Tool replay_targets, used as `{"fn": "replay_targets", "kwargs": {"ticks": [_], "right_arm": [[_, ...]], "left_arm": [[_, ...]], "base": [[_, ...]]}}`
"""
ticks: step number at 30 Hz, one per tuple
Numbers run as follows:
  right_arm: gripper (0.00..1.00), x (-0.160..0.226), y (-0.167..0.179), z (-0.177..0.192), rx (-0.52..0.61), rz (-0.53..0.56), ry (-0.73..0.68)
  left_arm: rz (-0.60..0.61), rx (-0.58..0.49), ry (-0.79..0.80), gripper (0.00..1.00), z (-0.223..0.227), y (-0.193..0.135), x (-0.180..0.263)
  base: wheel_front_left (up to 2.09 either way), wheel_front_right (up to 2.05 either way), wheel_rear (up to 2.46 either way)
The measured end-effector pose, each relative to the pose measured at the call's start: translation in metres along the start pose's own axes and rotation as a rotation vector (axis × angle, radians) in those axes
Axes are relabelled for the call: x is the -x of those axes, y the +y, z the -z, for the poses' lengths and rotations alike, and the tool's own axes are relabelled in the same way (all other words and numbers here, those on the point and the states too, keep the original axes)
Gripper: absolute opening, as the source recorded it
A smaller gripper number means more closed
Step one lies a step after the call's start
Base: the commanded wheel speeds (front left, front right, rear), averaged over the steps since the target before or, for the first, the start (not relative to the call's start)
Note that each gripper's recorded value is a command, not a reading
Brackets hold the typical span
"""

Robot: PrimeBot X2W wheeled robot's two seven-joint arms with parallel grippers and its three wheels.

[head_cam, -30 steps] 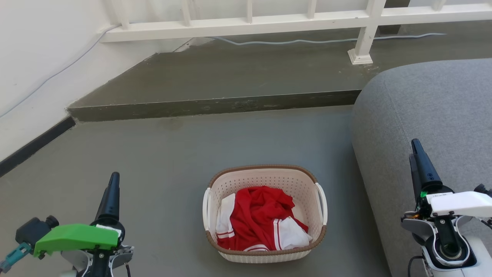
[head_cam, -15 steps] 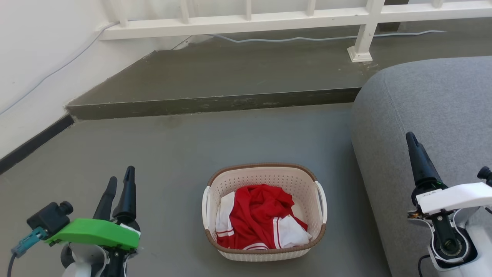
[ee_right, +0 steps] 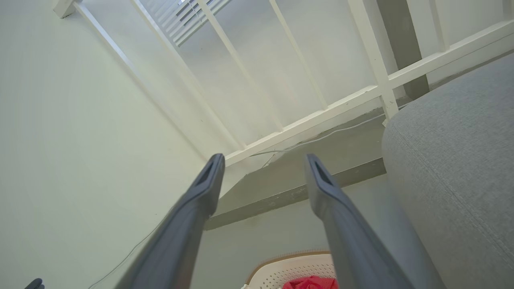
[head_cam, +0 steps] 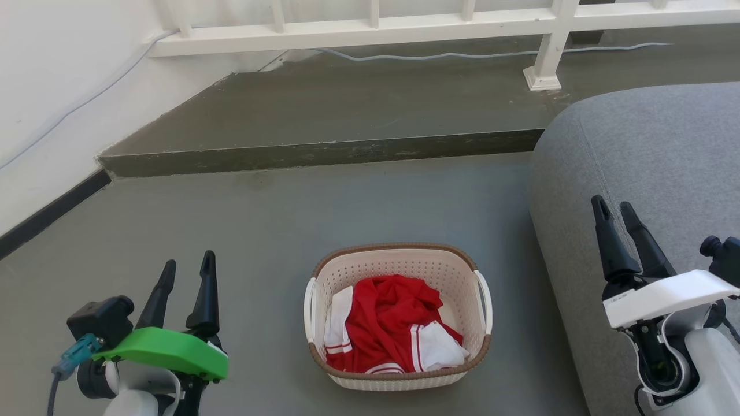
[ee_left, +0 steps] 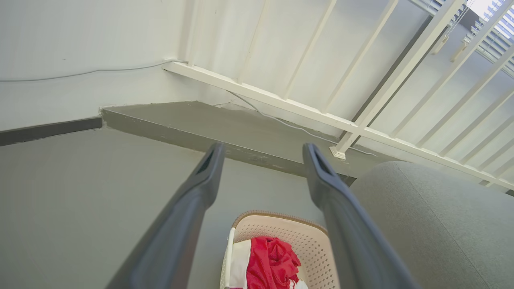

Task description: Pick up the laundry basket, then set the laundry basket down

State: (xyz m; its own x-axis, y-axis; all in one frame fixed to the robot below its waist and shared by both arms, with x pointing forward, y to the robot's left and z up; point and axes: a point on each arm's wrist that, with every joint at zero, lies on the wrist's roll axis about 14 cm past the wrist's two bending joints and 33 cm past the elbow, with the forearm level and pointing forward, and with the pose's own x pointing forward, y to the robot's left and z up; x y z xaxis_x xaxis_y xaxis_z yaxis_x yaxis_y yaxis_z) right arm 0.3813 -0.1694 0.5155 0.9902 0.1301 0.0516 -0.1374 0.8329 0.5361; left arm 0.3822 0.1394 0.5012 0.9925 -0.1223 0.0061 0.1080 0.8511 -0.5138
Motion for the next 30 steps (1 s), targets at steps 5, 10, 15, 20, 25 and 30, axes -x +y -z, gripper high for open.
{"fn": "replay_targets", "kwargs": {"ticks": [5,10,15,20,25,30], "right_arm": [[1.00,0.000,0.006,0.004,0.091,-0.028,0.010],[1.00,0.000,0.012,0.006,0.152,-0.051,0.005],[1.00,0.000,0.015,0.007,0.221,-0.059,-0.004],[1.00,0.000,0.016,0.006,0.278,-0.070,-0.011],[1.00,0.000,0.019,0.006,0.345,-0.088,-0.020],[1.00,-0.001,0.024,0.006,0.402,-0.109,-0.034]], "left_arm": [[0.024,-0.078,-0.007,1.00,0.000,-0.008,0.000],[0.050,-0.142,-0.024,1.00,-0.001,-0.016,-0.001],[0.078,-0.206,-0.036,1.00,0.000,-0.025,-0.001],[0.103,-0.260,-0.052,1.00,-0.001,-0.032,-0.002],[0.131,-0.324,-0.080,1.00,-0.006,-0.040,-0.005],[0.156,-0.384,-0.097,1.00,-0.007,-0.046,-0.005]], "base": [[0.00,0.00,0.00],[0.00,0.00,0.00],[0.00,0.00,0.00],[0.00,0.00,0.00],[0.00,0.00,0.00],[0.00,0.00,0.00]]}}
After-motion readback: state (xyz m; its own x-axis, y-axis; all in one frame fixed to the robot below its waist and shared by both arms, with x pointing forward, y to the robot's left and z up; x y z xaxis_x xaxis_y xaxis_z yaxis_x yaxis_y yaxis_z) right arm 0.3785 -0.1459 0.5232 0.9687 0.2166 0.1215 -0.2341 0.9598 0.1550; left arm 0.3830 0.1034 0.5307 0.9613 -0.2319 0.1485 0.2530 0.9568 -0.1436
